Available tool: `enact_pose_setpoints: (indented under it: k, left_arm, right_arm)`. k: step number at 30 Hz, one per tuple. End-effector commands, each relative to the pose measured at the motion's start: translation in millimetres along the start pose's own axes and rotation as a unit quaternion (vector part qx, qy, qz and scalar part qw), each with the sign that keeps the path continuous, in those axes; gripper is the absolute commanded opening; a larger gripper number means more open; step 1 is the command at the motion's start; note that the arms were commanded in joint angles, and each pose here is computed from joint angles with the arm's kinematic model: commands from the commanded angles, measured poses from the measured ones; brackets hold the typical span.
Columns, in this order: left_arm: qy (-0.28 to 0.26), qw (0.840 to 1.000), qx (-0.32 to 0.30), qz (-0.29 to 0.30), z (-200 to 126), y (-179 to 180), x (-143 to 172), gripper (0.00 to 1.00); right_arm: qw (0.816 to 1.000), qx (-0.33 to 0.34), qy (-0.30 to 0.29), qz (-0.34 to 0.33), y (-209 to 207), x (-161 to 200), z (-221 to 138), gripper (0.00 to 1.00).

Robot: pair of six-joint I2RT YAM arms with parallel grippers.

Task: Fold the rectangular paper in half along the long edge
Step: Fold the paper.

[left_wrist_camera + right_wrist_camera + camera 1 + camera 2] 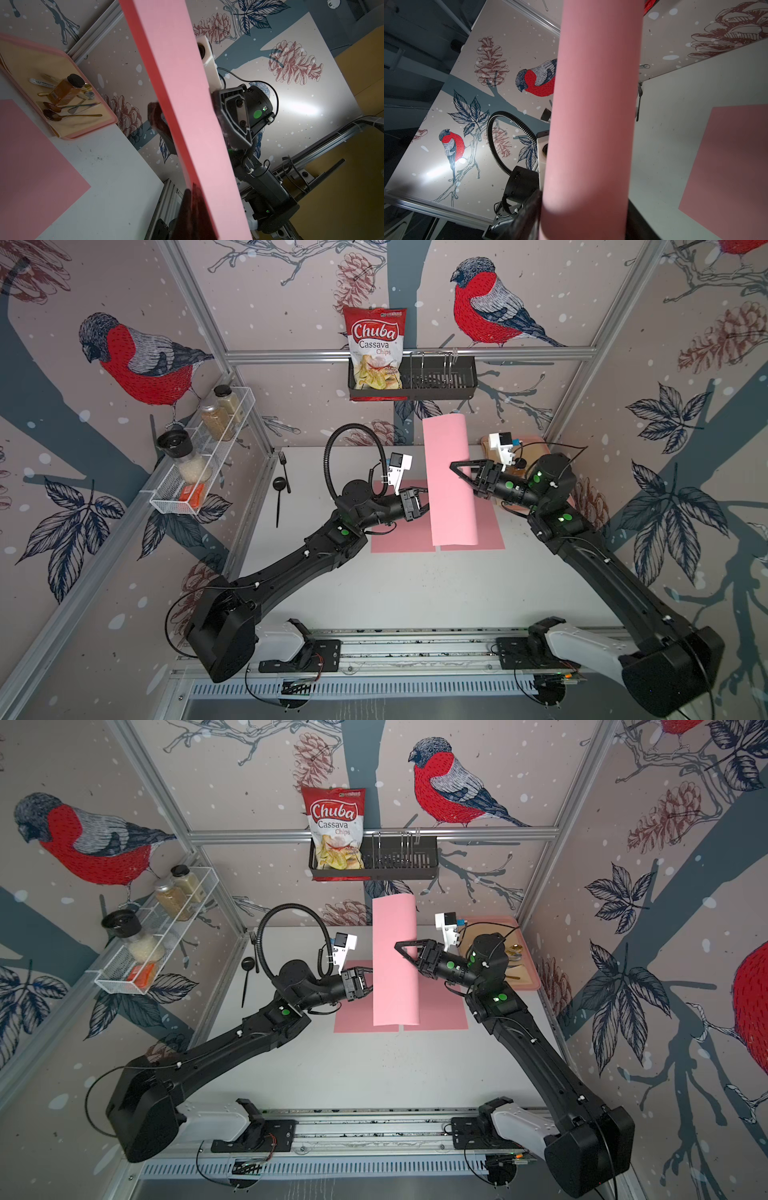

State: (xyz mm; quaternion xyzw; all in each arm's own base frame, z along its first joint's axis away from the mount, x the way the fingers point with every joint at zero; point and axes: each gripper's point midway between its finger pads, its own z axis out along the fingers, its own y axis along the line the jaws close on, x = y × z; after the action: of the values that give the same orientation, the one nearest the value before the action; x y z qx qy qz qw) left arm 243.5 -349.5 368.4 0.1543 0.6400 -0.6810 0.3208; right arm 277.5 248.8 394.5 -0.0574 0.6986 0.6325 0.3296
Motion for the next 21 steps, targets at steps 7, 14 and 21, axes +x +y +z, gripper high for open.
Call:
enact_pose_setpoints:
  k: [7, 14, 21]
  left_arm:
    - [-0.005, 1.0, 0.011, 0.012, 1, -7, 0, 0.0]
    - [-0.003, 1.0, 0.01, 0.014, 1, -8, 0, 0.0]
    - [-0.004, 1.0, 0.01, 0.014, 1, -7, 1, 0.0]
  right_arm:
    - [0.999, -0.022, -0.034, -0.015, 11, -9, -6, 0.5]
    - [0.999, -0.023, -0.039, -0.014, 10, -10, -9, 0.47]
    - [0.999, -0.027, -0.045, -0.014, 12, -13, -13, 0.46]
